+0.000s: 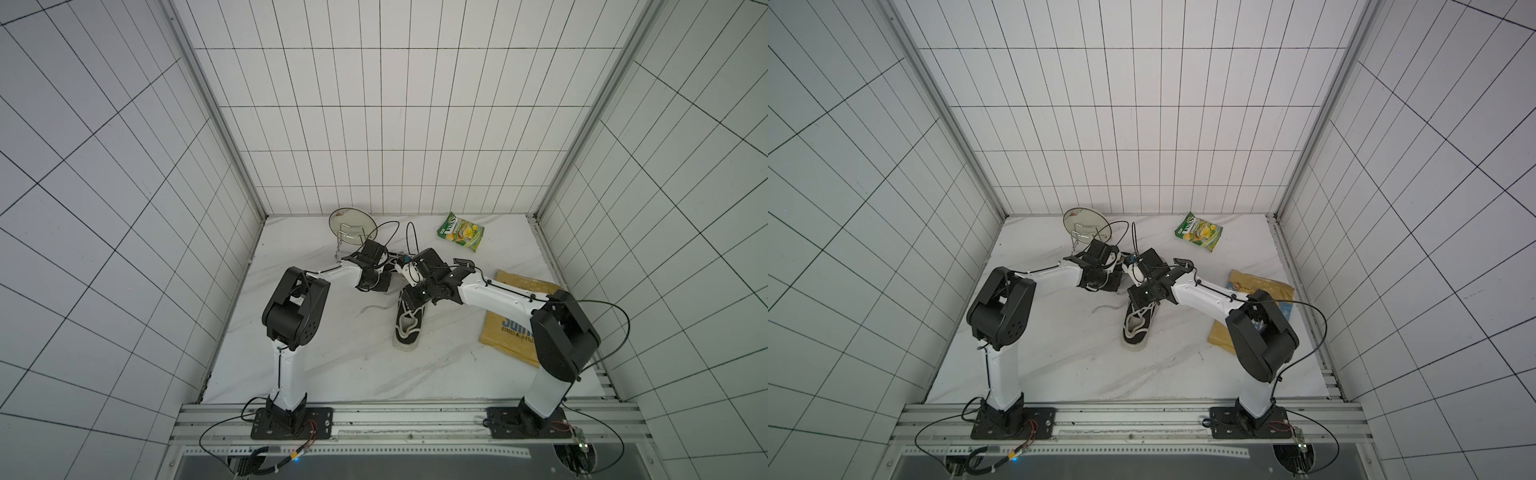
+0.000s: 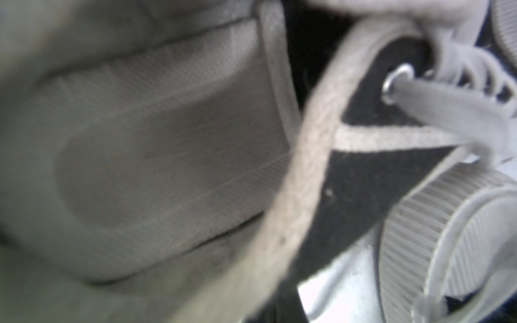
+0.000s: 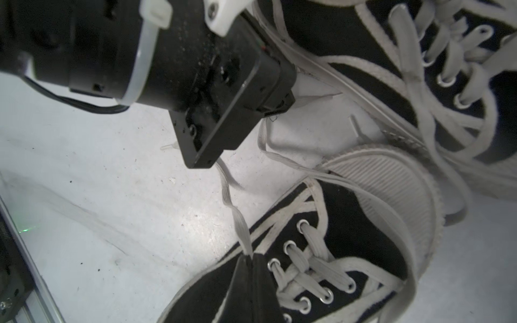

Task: Tie the shoes
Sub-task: Wrap the shoelace around the shoelace, then cross the shoelace with the shoelace.

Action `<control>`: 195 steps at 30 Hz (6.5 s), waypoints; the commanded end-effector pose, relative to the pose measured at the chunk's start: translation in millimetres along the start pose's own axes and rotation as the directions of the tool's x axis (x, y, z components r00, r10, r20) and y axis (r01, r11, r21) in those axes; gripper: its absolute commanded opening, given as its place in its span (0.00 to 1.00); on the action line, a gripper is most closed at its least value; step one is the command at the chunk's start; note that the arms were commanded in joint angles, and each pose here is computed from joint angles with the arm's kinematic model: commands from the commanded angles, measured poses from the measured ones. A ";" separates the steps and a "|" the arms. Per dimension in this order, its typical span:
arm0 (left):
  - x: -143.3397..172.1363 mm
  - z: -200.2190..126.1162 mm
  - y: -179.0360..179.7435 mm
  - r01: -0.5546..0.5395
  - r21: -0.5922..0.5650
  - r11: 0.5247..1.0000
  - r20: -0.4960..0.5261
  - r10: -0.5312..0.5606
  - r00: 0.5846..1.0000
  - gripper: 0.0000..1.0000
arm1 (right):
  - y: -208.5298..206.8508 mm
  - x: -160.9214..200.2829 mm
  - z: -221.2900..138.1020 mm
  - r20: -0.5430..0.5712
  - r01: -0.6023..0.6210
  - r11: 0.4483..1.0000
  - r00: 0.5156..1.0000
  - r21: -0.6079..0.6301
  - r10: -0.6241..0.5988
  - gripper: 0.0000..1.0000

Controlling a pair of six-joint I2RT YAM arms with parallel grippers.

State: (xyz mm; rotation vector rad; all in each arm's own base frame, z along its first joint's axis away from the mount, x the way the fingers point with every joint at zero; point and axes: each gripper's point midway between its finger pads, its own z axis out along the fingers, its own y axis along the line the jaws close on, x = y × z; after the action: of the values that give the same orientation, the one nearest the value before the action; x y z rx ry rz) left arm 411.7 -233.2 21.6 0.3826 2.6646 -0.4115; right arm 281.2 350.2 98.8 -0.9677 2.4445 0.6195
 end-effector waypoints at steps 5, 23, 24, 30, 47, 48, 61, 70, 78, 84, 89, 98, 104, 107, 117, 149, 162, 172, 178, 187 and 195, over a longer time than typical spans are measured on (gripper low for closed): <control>10.8 -30.3 40.1 0.133 -0.102 0.986 0.044 -0.129 0.991 0.00 | -6.9 -8.0 -17.0 0.068 -0.036 0.998 0.997 0.052 0.032 0.00; 81.1 -192.3 -124.3 -0.483 0.331 0.811 0.263 0.412 0.873 0.00 | -18.6 -16.4 -9.1 0.057 -0.194 0.963 0.977 -0.184 0.208 0.00; 89.3 -197.0 -147.0 -0.549 0.367 0.751 0.291 0.468 0.835 0.00 | -19.9 -17.1 -7.7 0.056 -0.199 0.960 0.975 -0.195 0.213 0.00; 110.2 -179.2 -225.3 -0.608 0.563 0.561 0.262 0.576 0.774 0.00 | -25.2 -25.1 -7.6 0.073 -0.206 0.949 0.971 -0.240 0.229 0.00; 73.8 -179.8 -227.4 -0.536 0.648 0.540 0.279 0.487 0.828 0.75 | -22.8 -23.9 -13.8 0.080 -0.156 0.913 0.977 -0.376 0.200 0.00; 68.2 -181.3 -213.9 -0.523 0.638 0.564 0.279 0.464 0.841 0.75 | -22.2 -24.3 -14.6 0.082 -0.150 0.912 0.977 -0.382 0.195 0.00; 3.8 -120.3 -86.4 -0.493 0.438 0.752 0.249 0.425 0.870 0.36 | -16.6 -23.3 -21.7 0.080 -0.123 0.888 0.981 -0.442 0.175 0.00; 9.2 -94.4 -93.9 -0.493 0.477 0.728 0.209 0.451 0.868 0.34 | -16.0 -21.2 -19.9 0.068 -0.130 0.882 0.981 -0.453 0.180 0.00; 15.3 -80.7 -102.7 -0.489 0.497 0.716 0.183 0.465 0.866 0.17 | -15.6 -21.3 -19.1 0.063 -0.136 0.879 0.981 -0.457 0.184 0.00; 15.4 -84.5 -105.7 -0.458 0.506 0.731 0.196 0.420 0.886 0.00 | -17.0 -21.0 -34.9 0.089 -0.113 0.907 0.983 -0.406 0.163 0.19; 16.7 -91.5 -106.1 -0.402 0.536 0.742 0.203 0.349 0.915 0.00 | -13.9 2.0 -59.2 0.110 -0.080 0.944 0.987 -0.319 0.121 0.37; 22.7 -93.0 -107.0 -0.368 0.559 0.743 0.192 0.316 0.929 0.00 | 12.6 37.0 -34.3 0.012 -0.057 0.942 0.998 -0.331 0.065 0.32; 22.2 -94.3 -106.0 -0.360 0.556 0.749 0.189 0.308 0.933 0.00 | 21.3 38.4 -18.6 -0.027 -0.036 0.928 0.999 -0.371 0.028 0.32; 22.0 -94.6 -105.3 -0.353 0.555 0.753 0.186 0.302 0.935 0.00 | 26.1 39.5 -15.4 -0.038 -0.023 0.923 0.999 -0.385 0.009 0.30; 21.8 -92.6 -103.7 -0.332 0.558 0.760 0.173 0.285 0.943 0.00 | 39.1 43.3 -16.3 -0.053 0.006 0.899 0.998 -0.437 -0.032 0.35; 64.8 -115.7 -116.7 -0.253 0.659 0.709 0.084 0.265 0.961 0.05 | -43.2 63.7 -36.1 -0.127 -0.248 0.964 0.964 -0.095 0.235 0.00; 64.8 -120.9 -107.4 -0.239 0.605 0.759 0.069 0.249 0.966 0.18 | -19.6 44.2 -20.5 -0.116 -0.204 0.961 0.976 -0.186 0.184 0.00; 39.8 -126.6 -71.0 -0.075 0.583 0.809 0.082 0.033 0.996 0.31 | -19.2 46.9 -21.3 -0.114 -0.198 0.963 0.977 -0.185 0.179 0.00; 50.7 -97.9 -81.4 -0.055 0.586 0.809 -0.029 0.088 0.996 0.06 | -16.4 44.0 -22.1 -0.106 -0.190 0.962 0.979 -0.199 0.171 0.00; 63.0 -82.2 -99.4 -0.052 0.633 0.772 -0.111 0.157 0.981 0.00 | -13.5 42.6 -21.3 -0.106 -0.183 0.960 0.981 -0.211 0.164 0.00; 66.0 -83.8 -107.1 -0.039 0.673 0.738 -0.131 0.171 0.976 0.00 | -5.5 41.8 -18.3 -0.116 -0.165 0.956 0.983 -0.244 0.141 0.00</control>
State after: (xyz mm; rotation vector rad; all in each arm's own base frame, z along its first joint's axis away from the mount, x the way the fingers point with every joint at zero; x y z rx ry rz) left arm 292.6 -282.2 82.2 0.7603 2.5986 -1.3074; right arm 255.2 306.1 86.5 -0.8807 2.6121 0.9454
